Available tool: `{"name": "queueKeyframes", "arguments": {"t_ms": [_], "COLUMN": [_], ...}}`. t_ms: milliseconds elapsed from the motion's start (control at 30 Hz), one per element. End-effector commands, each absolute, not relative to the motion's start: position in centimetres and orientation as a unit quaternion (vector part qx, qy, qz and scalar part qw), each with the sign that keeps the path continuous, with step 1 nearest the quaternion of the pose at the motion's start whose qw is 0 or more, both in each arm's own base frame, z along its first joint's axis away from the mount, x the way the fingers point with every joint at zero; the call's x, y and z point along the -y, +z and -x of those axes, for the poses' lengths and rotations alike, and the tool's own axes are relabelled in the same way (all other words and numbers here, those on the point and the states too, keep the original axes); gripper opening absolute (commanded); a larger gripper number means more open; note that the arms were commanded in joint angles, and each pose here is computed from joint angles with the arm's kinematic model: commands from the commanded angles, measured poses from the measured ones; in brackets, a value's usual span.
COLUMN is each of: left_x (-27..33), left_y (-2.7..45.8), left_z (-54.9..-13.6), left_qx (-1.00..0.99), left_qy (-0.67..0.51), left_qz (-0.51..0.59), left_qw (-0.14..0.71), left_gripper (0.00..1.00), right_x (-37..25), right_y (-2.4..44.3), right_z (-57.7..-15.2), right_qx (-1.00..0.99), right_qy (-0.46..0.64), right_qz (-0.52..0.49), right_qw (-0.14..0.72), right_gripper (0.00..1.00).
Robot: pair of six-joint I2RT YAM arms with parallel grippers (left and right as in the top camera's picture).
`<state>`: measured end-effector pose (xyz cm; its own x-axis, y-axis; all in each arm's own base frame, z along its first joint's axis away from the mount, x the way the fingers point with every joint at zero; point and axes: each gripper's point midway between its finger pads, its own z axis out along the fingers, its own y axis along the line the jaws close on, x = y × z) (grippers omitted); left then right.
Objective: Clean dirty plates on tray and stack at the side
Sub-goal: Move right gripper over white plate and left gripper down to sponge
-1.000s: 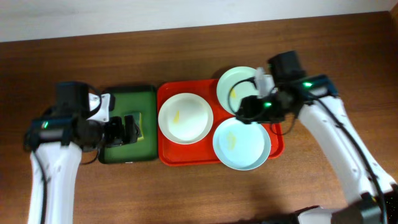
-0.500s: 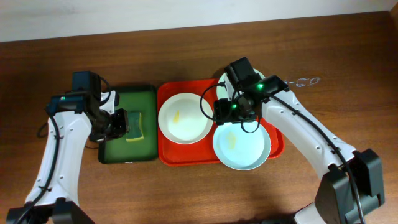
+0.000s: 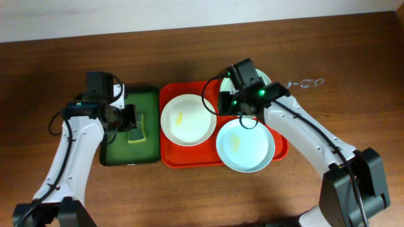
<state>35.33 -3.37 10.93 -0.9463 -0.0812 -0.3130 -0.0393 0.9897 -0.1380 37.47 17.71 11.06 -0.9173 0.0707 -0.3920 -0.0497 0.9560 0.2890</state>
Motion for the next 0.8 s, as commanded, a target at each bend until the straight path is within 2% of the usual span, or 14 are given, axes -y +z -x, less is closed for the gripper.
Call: {"name": "queueKeyframes", "arguments": {"t_ms": [0, 67, 200, 367, 433, 500, 567, 667, 767], "left_x": [3.2, 3.2, 3.0, 3.0, 3.0, 3.0, 3.0, 3.0, 3.0], "left_y": [8.8, 8.1, 8.2, 8.1, 8.1, 8.1, 8.1, 8.1, 8.1], "left_z": [-34.6, -34.7, -35.3, -35.3, -35.3, -35.3, -35.3, -35.3, -35.2], "left_qx": [-0.986, -0.985, -0.983, -0.983, -0.983, -0.983, -0.983, -0.983, -0.983], "left_qy": [-0.061, -0.061, -0.056, -0.056, -0.056, -0.056, -0.056, -0.056, -0.056], "left_qz": [0.034, 0.034, 0.036, 0.037, 0.037, 0.036, 0.037, 0.036, 0.036], "left_qw": [0.153, 0.158, 0.172, 0.172, 0.172, 0.172, 0.172, 0.172, 0.171], "left_gripper": [0.03, 0.06, 0.05, 0.06, 0.06, 0.07, 0.08, 0.09, 0.09], "right_x": [-17.4, -17.8, -19.0, -19.5, -19.7, -19.7, -19.7, -19.5, -19.4], "right_y": [8.2, 6.9, 5.4, 2.5, 1.6, 1.1, 1.0, 0.9, 1.7], "right_z": [-36.7, -36.6, -36.8, -38.0, -38.3, -38.4, -38.4, -38.0, -37.9], "right_qx": [-0.970, -0.966, -0.960, -0.961, -0.961, -0.962, -0.962, -0.964, -0.968], "right_qy": [0.143, 0.150, 0.145, 0.138, 0.138, 0.137, 0.137, 0.133, 0.127], "right_qz": [-0.023, -0.020, -0.006, -0.017, -0.017, -0.017, -0.017, -0.017, -0.018], "right_qw": [0.197, 0.209, 0.239, 0.239, 0.239, 0.237, 0.237, 0.229, 0.217], "right_gripper": [0.51, 0.51, 0.43, 0.41, 0.34, 0.21, 0.17, 0.04, 0.04]}}
